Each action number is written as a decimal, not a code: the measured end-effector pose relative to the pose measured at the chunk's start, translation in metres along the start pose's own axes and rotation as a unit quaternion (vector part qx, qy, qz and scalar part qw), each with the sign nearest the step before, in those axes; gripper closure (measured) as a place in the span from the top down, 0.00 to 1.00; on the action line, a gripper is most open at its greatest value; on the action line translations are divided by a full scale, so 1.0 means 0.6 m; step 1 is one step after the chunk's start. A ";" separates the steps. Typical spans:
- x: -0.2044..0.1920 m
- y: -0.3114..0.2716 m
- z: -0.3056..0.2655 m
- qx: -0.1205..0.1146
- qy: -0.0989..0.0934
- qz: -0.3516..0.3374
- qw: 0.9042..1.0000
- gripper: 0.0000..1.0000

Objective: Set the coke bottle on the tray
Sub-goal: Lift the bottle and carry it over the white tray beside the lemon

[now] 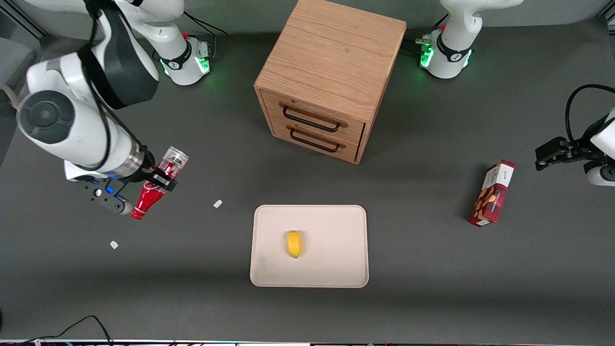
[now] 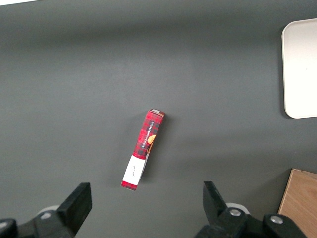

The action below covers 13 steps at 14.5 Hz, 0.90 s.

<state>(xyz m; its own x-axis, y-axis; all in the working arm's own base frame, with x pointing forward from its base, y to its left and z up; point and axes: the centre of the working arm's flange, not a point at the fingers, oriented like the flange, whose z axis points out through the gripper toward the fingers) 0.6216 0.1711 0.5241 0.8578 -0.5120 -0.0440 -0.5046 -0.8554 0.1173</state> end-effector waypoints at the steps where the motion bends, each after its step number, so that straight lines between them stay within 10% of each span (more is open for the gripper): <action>1: 0.010 -0.005 0.000 0.003 -0.004 -0.005 1.000 0.55; 8: -0.003 -0.215 0.194 -0.005 -0.041 -0.182 0.983 0.55; 13: 0.007 -0.292 0.318 0.017 -0.004 -0.236 0.972 0.55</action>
<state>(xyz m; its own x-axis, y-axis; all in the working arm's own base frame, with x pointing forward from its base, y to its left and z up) 0.6950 0.3041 0.3140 0.9937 -0.0626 -0.0927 -0.0582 -0.9971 0.0490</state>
